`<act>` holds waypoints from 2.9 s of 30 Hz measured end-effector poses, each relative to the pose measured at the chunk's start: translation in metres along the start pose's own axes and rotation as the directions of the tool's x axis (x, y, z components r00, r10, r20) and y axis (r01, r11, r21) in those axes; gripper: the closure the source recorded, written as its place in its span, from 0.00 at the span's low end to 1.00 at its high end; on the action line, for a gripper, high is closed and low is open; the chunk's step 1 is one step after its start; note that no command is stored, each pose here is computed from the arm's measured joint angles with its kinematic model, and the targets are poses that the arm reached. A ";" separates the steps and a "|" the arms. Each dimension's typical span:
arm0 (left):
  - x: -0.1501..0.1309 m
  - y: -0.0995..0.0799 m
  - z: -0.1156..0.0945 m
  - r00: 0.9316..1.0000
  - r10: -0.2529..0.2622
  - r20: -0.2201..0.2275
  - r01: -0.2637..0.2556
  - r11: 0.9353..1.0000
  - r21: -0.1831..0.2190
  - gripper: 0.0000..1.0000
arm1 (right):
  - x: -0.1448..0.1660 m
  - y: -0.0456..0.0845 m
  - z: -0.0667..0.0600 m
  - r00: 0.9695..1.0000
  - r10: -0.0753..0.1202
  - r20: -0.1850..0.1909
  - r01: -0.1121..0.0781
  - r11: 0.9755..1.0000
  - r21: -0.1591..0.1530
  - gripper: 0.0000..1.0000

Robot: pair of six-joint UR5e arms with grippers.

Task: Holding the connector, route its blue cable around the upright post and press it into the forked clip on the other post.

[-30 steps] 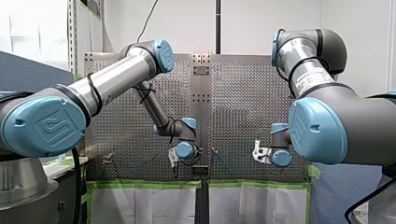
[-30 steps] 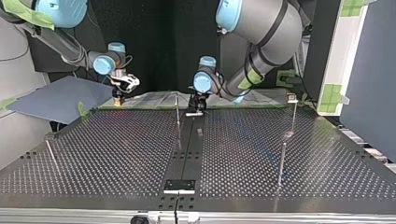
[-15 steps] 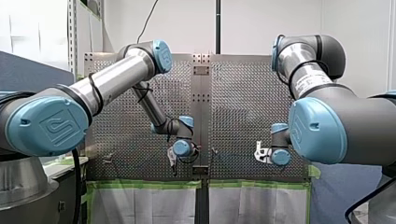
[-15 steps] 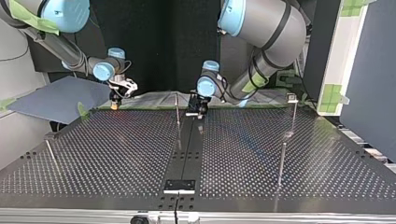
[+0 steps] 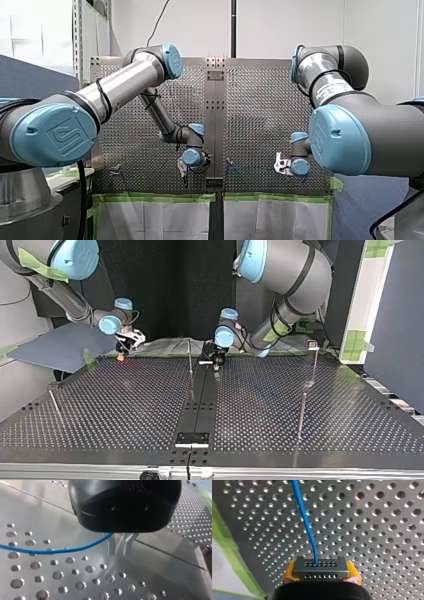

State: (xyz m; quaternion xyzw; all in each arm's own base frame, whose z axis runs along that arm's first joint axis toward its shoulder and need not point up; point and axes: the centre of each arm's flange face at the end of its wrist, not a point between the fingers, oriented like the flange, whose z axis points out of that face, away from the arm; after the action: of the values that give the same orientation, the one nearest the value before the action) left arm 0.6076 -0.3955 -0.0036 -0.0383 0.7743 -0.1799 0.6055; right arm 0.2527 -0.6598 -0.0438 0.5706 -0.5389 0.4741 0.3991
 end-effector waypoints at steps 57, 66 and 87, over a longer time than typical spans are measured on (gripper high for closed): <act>0.041 -0.020 -0.059 0.948 0.238 -0.213 -0.190 0.956 0.222 0.00 | 0.041 -0.007 0.026 1.000 0.021 0.009 -0.021 1.000 -0.015 1.00; 0.049 -0.020 -0.078 0.948 0.247 -0.200 -0.200 0.953 0.228 0.00 | 0.040 -0.010 0.025 1.000 0.020 0.012 -0.020 1.000 -0.011 1.00; 0.031 -0.017 -0.067 0.968 0.232 -0.098 -0.214 0.963 0.163 0.00 | 0.039 -0.012 0.024 1.000 0.019 0.018 -0.019 1.000 -0.009 1.00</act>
State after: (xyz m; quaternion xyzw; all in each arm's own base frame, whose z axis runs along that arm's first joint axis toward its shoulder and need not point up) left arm 0.5333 -0.4041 -0.0129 0.1058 0.7916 -0.1705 0.5771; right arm 0.2659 -0.6909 -0.0112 0.5681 -0.5498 0.4702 0.3922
